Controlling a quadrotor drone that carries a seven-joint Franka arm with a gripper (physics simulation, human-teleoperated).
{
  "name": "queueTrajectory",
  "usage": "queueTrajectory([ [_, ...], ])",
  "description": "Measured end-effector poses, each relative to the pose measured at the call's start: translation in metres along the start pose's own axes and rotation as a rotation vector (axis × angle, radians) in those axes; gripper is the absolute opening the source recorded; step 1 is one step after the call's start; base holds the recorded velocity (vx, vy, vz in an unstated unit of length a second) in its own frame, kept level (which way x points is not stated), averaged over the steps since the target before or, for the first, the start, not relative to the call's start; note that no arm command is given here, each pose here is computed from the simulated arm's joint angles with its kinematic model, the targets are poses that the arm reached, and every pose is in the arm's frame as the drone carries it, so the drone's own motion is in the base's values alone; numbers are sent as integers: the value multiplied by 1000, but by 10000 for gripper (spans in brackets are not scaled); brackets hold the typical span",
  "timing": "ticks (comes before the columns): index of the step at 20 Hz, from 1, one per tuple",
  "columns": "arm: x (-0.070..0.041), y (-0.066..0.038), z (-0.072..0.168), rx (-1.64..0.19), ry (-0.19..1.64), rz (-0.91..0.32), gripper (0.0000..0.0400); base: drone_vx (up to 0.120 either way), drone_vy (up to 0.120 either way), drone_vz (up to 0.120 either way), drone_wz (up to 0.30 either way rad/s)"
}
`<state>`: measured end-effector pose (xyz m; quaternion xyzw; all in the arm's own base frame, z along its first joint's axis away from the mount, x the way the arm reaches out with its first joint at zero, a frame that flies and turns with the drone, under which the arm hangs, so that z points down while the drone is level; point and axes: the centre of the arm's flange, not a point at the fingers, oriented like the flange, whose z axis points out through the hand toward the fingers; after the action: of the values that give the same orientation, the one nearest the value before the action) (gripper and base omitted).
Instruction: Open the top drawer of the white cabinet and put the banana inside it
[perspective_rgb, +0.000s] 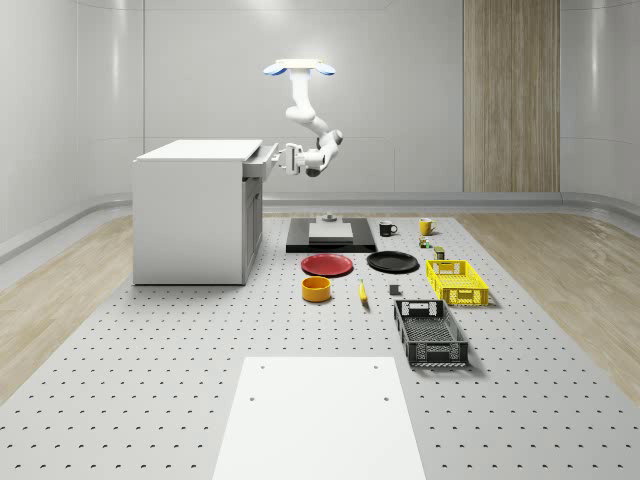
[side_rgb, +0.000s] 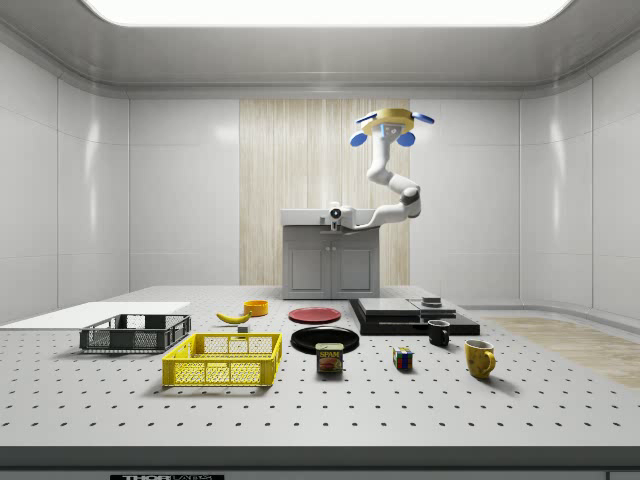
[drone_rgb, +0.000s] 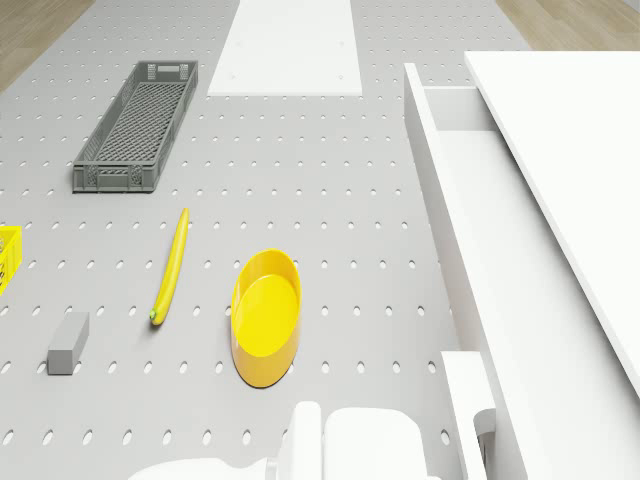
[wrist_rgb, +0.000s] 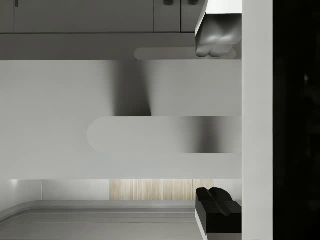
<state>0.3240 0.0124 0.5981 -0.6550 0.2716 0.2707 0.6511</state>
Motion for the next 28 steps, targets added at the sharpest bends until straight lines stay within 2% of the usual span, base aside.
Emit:
queueTrajectory([
  [6, 1, 0, -2, 3, -2, -3, 398, 0, 120, 0, 0],
  [19, 1, 0, -2, 4, -3, -4, 400, 0, -3, 0, 0],
  [21, 1, 0, -2, 4, -3, -4, 284, 0, 0, 0, 0],
  [22, 1, 0, -2, 4, -3, -4, 244, 0, 0, 0, 0],
  [24, 1, 0, -2, 4, -4, -4, 190, 0, 0, 0, 0],
  [25, 1, 0, -2, 4, -3, -4, 174, 0, 0, 0, 0],
  [27, 1, 1, -2, 0, 0, -1, 166, 0, 0, 0, 0],
  [28, -1, 0, -3, -4, 5, 24, 185, 0, 0, 0, 0],
])
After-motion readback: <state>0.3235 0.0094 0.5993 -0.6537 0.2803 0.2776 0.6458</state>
